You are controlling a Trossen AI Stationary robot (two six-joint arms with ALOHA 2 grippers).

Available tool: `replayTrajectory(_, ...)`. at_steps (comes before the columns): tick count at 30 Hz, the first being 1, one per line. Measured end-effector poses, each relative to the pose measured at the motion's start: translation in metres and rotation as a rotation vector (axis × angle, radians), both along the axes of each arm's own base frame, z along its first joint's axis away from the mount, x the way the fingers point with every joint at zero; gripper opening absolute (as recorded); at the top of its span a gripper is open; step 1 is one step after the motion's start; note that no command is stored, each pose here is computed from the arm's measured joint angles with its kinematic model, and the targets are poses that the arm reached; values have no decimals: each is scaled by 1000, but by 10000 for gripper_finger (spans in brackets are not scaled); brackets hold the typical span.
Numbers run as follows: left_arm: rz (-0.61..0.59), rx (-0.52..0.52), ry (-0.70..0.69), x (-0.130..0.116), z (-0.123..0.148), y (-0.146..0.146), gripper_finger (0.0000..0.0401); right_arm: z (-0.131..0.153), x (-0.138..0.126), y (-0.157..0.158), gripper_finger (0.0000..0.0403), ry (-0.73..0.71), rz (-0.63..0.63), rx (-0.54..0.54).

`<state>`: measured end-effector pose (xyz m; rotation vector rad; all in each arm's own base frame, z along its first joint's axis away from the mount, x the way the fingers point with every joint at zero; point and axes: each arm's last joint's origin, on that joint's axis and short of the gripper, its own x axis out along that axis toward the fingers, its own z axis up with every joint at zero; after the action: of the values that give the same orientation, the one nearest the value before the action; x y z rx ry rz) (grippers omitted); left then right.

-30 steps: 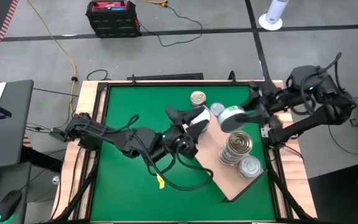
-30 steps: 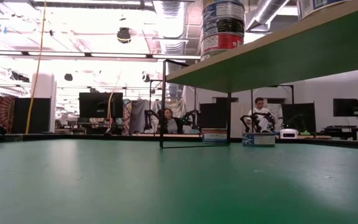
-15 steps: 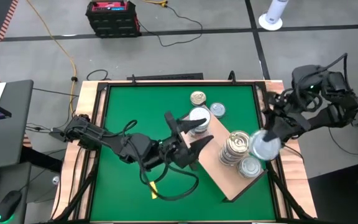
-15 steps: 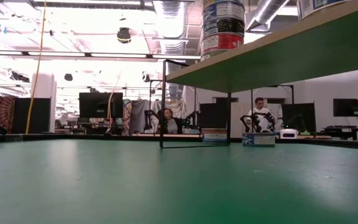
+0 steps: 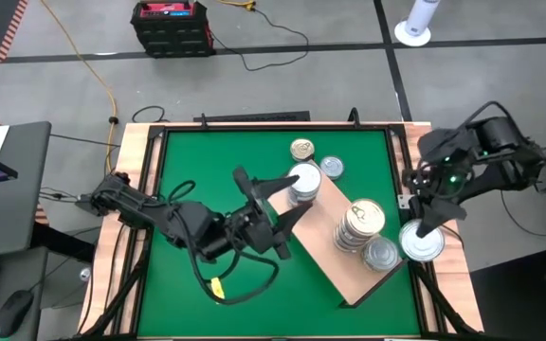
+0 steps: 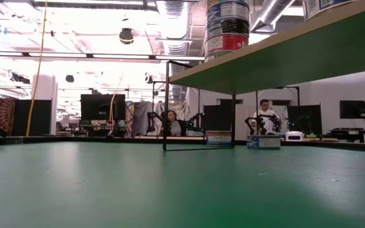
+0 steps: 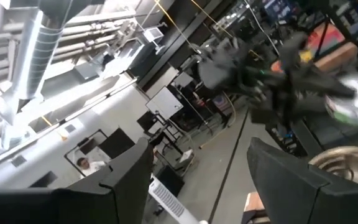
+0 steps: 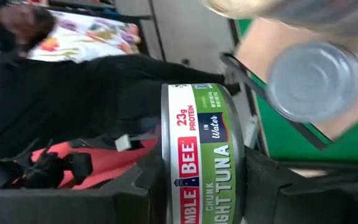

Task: Stack canned seafood by type on shelf
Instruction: Stack the light green tuna can on top of the other light green tuna cans on the shelf

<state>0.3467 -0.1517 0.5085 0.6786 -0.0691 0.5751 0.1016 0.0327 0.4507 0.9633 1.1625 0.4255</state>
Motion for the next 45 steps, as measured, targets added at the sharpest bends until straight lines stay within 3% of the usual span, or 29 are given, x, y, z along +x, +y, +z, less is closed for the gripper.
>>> replayTrajectory(7,-19,-45,6,-6,2,3,249,-32,4,0,161,-2,-26,48)
replayTrajectory(15,-23,-47,64,-4,-5,1,249,-69,-1,-1,179,-2,-101,124)
replayTrajectory(22,-20,-33,71,-4,-5,1,249,-94,0,-1,163,-27,-158,184)
replayTrajectory(28,-17,-24,78,-4,-5,1,249,-112,-4,-2,180,0,-163,179)
replayTrajectory(32,-17,-10,85,-5,-5,-1,249,-124,-6,-2,169,29,-176,188)
replayTrajectory(45,5,0,97,-5,-5,-1,249,-145,7,-1,178,-31,-208,217)
